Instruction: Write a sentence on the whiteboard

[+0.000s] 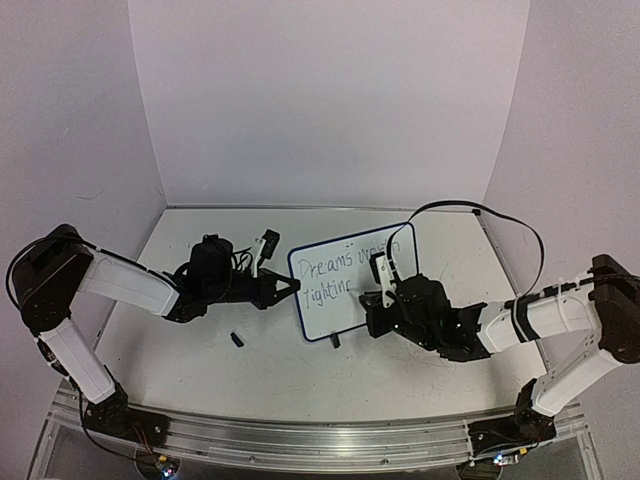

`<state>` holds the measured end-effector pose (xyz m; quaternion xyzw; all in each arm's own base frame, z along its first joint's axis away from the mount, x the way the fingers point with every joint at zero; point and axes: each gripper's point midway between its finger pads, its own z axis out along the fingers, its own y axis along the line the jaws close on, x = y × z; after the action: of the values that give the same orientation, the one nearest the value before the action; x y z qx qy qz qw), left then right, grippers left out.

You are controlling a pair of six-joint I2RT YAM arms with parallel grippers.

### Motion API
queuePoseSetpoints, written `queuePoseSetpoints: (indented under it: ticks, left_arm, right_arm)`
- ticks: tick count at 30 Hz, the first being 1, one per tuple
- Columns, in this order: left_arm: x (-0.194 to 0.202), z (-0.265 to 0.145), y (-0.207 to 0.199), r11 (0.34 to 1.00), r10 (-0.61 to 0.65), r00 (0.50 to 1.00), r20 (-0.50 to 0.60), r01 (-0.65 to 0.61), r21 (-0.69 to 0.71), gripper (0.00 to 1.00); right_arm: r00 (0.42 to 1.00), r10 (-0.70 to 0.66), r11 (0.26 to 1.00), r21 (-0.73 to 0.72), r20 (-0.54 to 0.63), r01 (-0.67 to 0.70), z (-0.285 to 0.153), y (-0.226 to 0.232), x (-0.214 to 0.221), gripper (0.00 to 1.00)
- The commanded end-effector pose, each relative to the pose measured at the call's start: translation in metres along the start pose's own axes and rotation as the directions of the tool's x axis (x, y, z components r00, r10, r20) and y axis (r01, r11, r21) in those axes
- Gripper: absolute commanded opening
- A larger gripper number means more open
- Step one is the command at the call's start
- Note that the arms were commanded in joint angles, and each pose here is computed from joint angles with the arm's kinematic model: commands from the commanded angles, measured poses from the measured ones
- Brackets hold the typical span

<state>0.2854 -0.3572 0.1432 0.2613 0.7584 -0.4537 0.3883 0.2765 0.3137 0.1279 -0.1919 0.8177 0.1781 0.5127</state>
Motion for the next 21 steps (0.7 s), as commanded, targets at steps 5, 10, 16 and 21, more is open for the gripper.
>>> queuePoseSetpoints:
  ticks: [5, 10, 16, 21]
  left_arm:
    - [-0.015, -0.005, -0.002, 0.999, 0.048, 0.998, 0.036, -0.047, -0.018, 0.00]
    - [-0.016, -0.006, -0.003, 0.999, 0.049, 0.998, 0.039, -0.048, -0.018, 0.00]
    - [-0.014, -0.007, -0.002, 0.999, 0.047, 0.998, 0.036, -0.046, -0.022, 0.00]
    - [-0.015, -0.006, -0.002, 0.999, 0.049, 0.998, 0.037, -0.049, -0.020, 0.00]
  right_arm:
    - [0.999, 0.015, 0.998, 0.062, 0.036, -0.017, -0.004, -0.010, -0.013, 0.00]
    - [0.997, 0.020, 0.997, 0.078, 0.073, -0.026, -0.002, -0.011, -0.027, 0.00]
    - [0.995, 0.012, 0.996, 0.082, 0.096, -0.020, -0.002, -0.010, -0.037, 0.00]
    - [0.995, 0.008, 0.997, 0.081, 0.104, -0.017, 0.000, -0.009, -0.041, 0.00]
